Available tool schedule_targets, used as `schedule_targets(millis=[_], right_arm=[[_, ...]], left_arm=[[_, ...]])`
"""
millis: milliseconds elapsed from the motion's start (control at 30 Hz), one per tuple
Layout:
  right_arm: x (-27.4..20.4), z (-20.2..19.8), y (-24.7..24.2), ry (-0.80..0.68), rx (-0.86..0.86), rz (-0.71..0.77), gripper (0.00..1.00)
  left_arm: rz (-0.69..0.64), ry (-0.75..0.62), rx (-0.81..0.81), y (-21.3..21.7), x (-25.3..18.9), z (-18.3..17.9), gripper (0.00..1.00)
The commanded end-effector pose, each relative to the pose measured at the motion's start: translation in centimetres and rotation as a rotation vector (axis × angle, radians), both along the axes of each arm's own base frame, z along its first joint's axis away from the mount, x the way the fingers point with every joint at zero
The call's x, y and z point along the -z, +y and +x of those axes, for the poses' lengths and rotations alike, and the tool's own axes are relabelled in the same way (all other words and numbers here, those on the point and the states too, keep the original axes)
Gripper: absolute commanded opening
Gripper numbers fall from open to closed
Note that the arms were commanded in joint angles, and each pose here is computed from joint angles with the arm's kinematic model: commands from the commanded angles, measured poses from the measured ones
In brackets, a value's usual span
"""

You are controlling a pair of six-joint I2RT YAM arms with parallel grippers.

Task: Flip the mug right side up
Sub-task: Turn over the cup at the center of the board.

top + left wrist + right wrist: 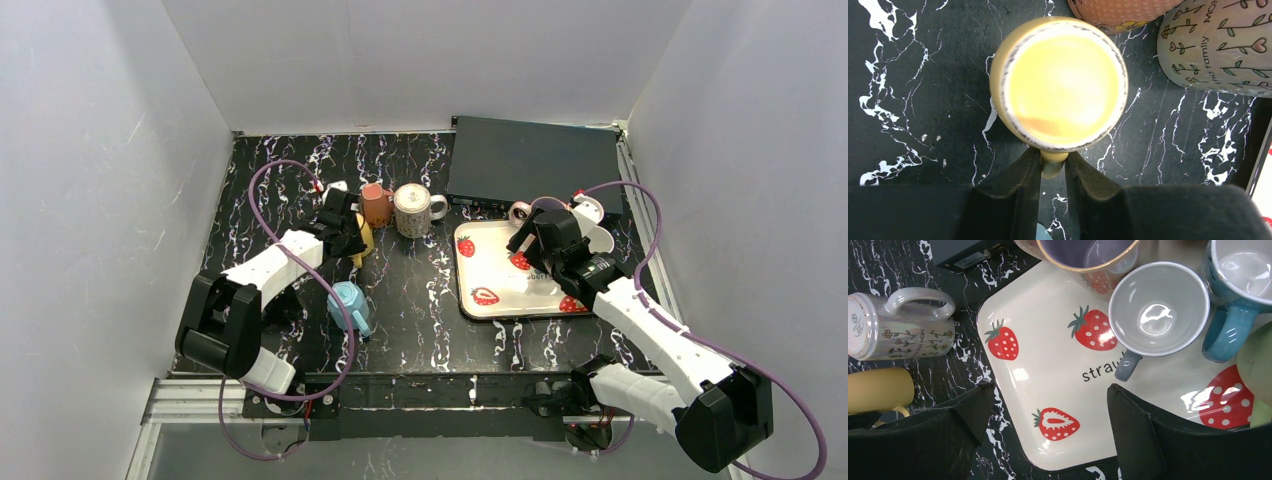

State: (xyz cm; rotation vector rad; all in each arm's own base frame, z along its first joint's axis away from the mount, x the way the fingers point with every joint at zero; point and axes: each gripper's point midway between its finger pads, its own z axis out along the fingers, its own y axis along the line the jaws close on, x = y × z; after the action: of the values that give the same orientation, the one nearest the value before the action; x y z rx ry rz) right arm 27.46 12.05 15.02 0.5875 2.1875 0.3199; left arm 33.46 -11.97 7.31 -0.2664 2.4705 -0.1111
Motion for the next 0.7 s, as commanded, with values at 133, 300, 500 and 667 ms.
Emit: schedule_targets(millis=[133, 300, 500, 667], right_arm=[[-0.5, 0.5, 0.2, -0.033, -0.008, 0.008, 0.91], [-1.1, 0.6, 0.7, -0.048, -0.046, 0.012, 0.92], [-3.8, 1.2, 4.5, -0.174, -0.226, 0.142, 0.95], [-9.0, 0.1, 10.3, -0.352, -0.513, 0.382, 0.93]], left_arm=[[0.023, -0.069, 0.022, 0.2, -2.2, 0.7, 0.0], [-0.006, -0.077, 0.064, -0.5, -5.7, 0.5, 0.0], [-0.096, -0.178, 0.142, -2.2, -12.7, 0.9, 0.0], [-0.29, -0.249, 0.258, -5.5, -19.2, -0.4, 0.0]])
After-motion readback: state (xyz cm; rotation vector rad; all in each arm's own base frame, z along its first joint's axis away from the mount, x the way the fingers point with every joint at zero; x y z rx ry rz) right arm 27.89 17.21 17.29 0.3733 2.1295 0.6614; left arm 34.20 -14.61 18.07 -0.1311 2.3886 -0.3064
